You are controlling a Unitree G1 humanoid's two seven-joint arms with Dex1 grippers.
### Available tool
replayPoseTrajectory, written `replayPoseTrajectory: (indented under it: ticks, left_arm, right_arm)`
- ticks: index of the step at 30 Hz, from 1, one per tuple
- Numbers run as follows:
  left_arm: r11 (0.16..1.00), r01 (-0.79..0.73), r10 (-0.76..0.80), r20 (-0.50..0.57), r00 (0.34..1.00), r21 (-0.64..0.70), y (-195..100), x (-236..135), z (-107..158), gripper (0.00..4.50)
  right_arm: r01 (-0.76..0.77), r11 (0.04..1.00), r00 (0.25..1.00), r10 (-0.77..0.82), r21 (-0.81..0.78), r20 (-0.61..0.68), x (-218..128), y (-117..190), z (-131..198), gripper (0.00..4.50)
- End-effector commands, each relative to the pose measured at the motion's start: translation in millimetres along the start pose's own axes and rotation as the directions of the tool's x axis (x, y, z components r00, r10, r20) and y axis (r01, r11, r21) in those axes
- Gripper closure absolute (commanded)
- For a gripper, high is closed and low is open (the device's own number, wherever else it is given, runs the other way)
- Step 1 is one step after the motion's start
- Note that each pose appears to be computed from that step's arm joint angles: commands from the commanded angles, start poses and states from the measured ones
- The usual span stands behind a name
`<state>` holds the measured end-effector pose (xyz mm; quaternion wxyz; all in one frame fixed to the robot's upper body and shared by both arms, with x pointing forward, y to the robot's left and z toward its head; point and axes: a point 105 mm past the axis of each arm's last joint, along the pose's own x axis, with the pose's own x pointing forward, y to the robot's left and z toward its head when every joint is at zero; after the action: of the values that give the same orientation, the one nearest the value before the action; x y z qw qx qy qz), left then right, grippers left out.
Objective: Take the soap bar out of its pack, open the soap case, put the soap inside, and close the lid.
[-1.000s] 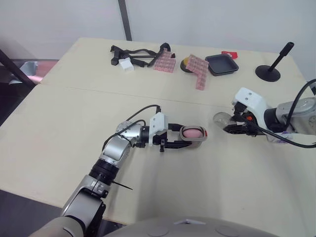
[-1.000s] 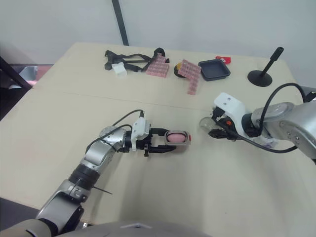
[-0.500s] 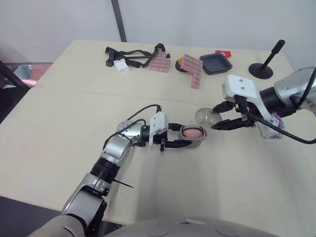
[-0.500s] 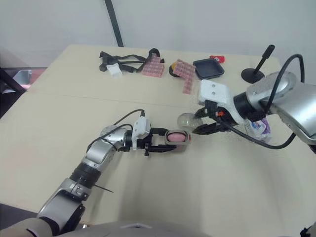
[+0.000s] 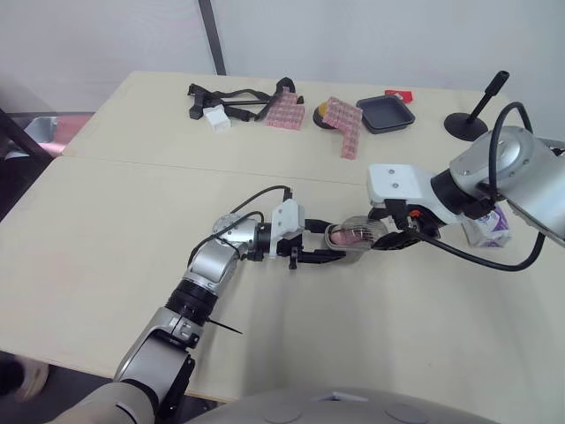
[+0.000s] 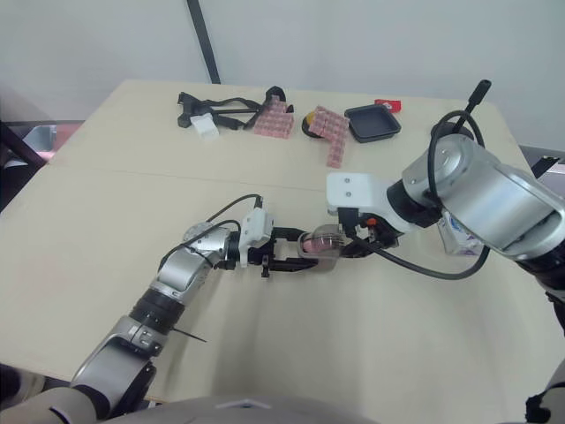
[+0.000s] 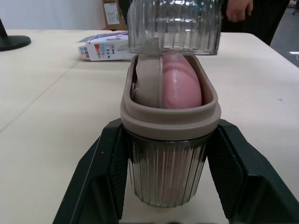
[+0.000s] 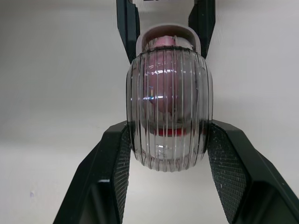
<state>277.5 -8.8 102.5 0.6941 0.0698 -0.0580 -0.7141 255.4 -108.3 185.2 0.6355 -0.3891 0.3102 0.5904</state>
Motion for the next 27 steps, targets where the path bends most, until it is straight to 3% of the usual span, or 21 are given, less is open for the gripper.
replayPoseTrajectory:
  ticks: [1, 27]
  left_arm:
    - [0.998, 0.004, -0.006, 0.035, 0.999, 0.061, 2.1, 2.3, 13.7, 2.57]
    - [0.999, -0.007, 0.005, 0.037, 0.999, 0.051, 1.5, 3.2, 11.3, 2.57]
  right_arm:
    - [0.036, 0.999, 0.999, -0.036, -0.026, -0.003, -3.7, -4.6, 7.9, 2.56]
    - [0.010, 1.000, 1.000, -0.010, -0.015, -0.015, 13.5, -3.6, 18.0, 2.56]
